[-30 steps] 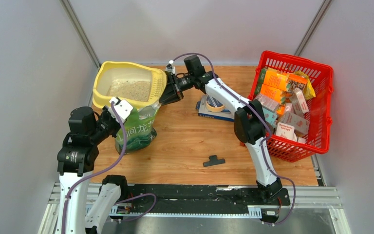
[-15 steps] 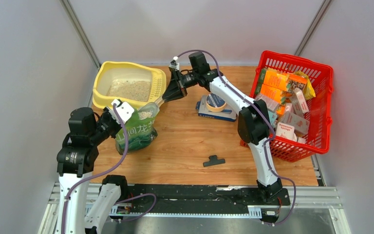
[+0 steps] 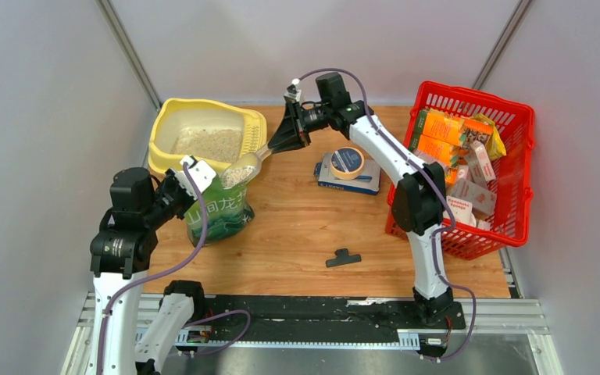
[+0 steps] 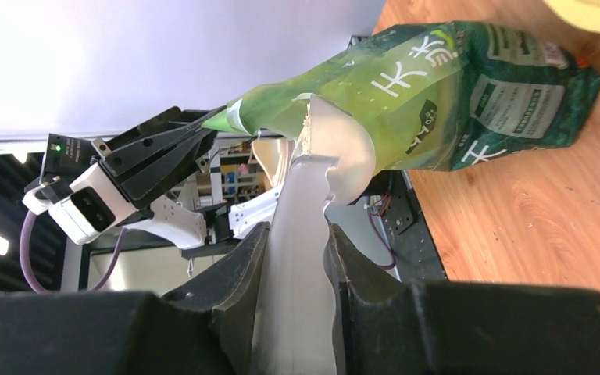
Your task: Fill the litter box with clean litter
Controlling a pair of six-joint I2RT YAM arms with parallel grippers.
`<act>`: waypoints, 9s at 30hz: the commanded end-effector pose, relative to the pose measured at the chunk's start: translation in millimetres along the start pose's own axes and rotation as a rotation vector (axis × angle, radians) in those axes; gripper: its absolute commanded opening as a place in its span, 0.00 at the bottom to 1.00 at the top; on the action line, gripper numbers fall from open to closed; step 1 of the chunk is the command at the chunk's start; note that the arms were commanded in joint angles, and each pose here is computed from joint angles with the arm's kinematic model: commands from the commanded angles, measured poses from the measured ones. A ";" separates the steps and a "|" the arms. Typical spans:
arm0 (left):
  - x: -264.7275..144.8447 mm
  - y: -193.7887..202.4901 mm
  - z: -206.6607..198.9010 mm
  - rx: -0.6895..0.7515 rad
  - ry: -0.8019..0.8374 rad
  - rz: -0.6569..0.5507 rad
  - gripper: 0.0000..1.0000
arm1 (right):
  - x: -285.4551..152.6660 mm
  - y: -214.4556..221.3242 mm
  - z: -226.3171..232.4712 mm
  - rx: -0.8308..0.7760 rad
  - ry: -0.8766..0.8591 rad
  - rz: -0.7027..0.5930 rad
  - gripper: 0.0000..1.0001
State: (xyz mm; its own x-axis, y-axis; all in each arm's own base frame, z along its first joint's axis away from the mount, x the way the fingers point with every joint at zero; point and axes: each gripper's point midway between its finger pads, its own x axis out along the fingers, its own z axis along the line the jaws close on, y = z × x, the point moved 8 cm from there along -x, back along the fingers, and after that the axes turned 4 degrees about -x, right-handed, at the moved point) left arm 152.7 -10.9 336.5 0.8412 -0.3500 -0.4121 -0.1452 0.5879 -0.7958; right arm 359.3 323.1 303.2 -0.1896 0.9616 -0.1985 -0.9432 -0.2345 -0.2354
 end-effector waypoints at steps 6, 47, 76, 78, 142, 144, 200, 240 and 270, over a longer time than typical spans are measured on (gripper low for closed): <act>-17.7 -34.3 23.9 0.052 -0.131 -0.120 0.00 | -38.8 -8.7 13.8 -0.037 0.105 -0.147 0.00; -29.8 -12.4 7.6 0.046 -0.019 0.064 0.00 | 37.5 -134.1 -98.8 -0.368 0.078 -0.534 0.00; -41.4 -9.9 -11.0 0.022 -0.025 -0.060 0.00 | 59.0 -106.3 -58.5 -1.153 0.523 -0.457 0.00; -43.2 -10.4 -12.0 0.026 -0.031 -0.076 0.00 | 58.1 -104.4 -51.1 -1.161 0.509 -0.453 0.00; -60.6 -25.0 -20.9 -0.030 -0.042 -0.213 0.00 | -15.2 124.3 127.1 -1.511 0.190 0.259 0.00; -62.1 -26.1 -20.5 -0.027 -0.044 -0.217 0.00 | -12.7 123.0 122.2 -1.508 0.208 0.268 0.00; -52.7 -26.2 -46.6 -0.103 0.069 -0.420 0.00 | 130.5 124.2 -1.5 -0.652 0.825 0.259 0.00; -56.0 -12.9 -58.5 -0.153 0.084 -0.387 0.00 | 172.4 179.3 -87.3 -0.338 0.695 0.396 0.00; -74.1 -29.4 -23.4 0.129 -0.034 -0.255 0.00 | 61.0 53.0 21.0 -0.287 0.081 0.107 0.00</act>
State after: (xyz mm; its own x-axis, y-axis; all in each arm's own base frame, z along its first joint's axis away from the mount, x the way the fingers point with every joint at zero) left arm 90.2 -26.7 333.2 0.8000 -0.4921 -0.3432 -0.1012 0.4532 -0.8857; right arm 284.5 392.6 249.6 -0.2699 0.8764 -0.3989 -0.8152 -0.4284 -0.3897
